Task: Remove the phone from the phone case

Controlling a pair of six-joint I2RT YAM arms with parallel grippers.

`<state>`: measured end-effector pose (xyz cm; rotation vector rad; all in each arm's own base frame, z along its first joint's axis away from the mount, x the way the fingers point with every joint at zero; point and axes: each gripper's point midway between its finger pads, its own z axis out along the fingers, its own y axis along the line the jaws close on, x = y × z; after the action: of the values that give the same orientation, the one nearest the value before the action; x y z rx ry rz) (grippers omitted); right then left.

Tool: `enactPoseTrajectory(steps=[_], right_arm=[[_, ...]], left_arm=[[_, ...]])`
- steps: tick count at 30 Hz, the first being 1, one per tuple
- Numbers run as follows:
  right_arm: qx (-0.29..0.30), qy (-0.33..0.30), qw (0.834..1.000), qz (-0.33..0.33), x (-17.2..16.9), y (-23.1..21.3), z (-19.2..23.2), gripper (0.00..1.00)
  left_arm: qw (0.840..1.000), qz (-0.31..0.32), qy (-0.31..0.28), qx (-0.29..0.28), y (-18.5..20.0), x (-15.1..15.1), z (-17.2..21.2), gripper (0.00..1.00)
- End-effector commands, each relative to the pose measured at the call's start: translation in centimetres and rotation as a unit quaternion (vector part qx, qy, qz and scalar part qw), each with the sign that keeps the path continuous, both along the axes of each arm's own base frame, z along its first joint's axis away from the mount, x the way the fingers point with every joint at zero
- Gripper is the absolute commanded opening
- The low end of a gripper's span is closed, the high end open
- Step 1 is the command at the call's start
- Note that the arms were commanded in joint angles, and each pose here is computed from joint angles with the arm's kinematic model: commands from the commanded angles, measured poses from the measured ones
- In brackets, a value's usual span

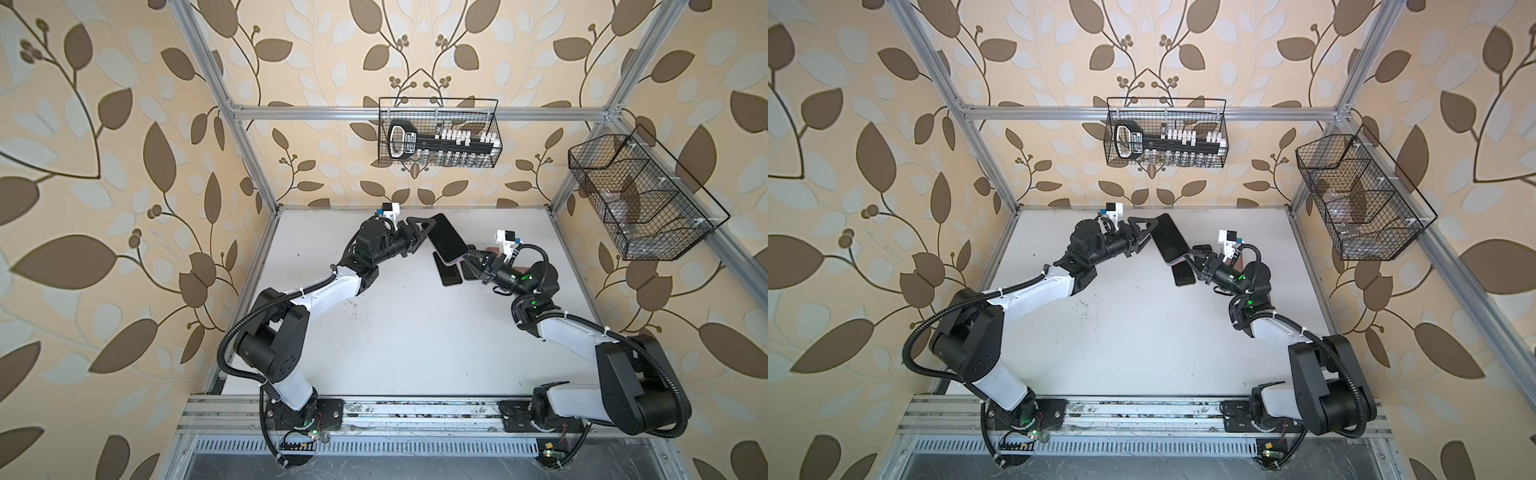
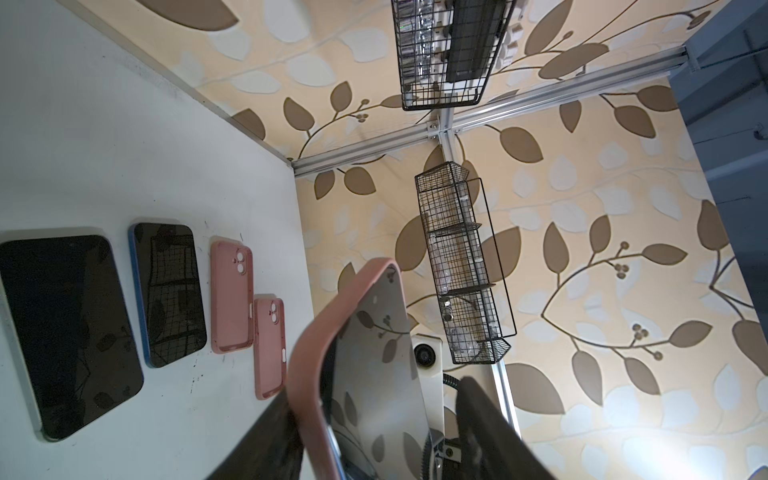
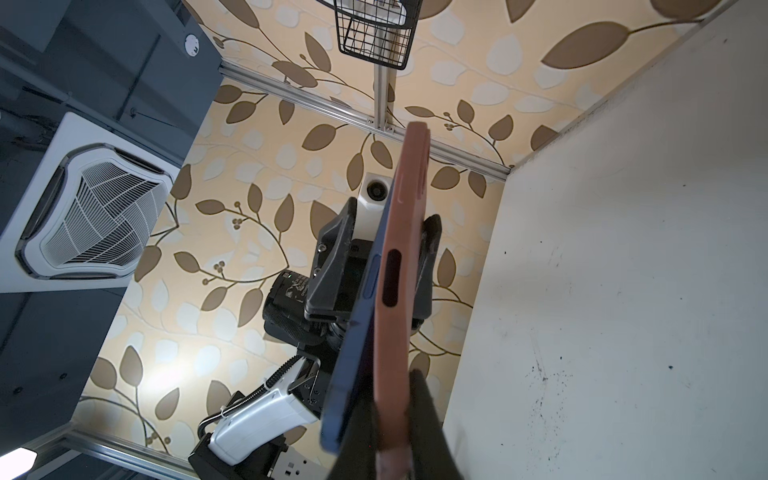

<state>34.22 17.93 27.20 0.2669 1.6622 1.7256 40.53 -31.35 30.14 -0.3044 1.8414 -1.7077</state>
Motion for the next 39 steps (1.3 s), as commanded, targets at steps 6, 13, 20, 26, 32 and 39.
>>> enactPoseTrajectory(steps=[6, 13, 20, 26, 32, 39], right_arm=[[0.035, -0.043, 0.998, -0.031, 1.0, -1.0, 2.5, 0.00], [0.048, -0.038, 0.997, -0.054, 2.2, -1.5, 1.9, 0.00], [0.036, -0.029, 0.995, -0.092, 3.0, -1.5, 0.4, 0.00], [0.039, -0.032, 0.993, -0.106, 2.9, -1.0, -0.3, 0.00], [0.038, -0.033, 0.993, -0.110, 2.4, -0.7, -0.7, 0.00], [0.037, -0.038, 0.992, -0.111, 1.6, -0.6, -0.6, 0.00]], left_arm=[[1.000, 0.020, 0.000, -0.013, 1.3, -0.8, 0.7, 0.74], [0.998, 0.042, 0.049, 0.001, 2.0, -2.9, 0.0, 0.99], [0.990, 0.034, 0.128, -0.042, -0.7, -6.8, 0.3, 0.99], [0.986, 0.031, 0.136, -0.090, -2.6, -7.7, 1.1, 0.99], [0.985, 0.034, 0.130, -0.105, -3.3, -7.2, 1.4, 0.99], [0.983, 0.029, 0.134, -0.120, -4.3, -6.6, 1.1, 0.99]])
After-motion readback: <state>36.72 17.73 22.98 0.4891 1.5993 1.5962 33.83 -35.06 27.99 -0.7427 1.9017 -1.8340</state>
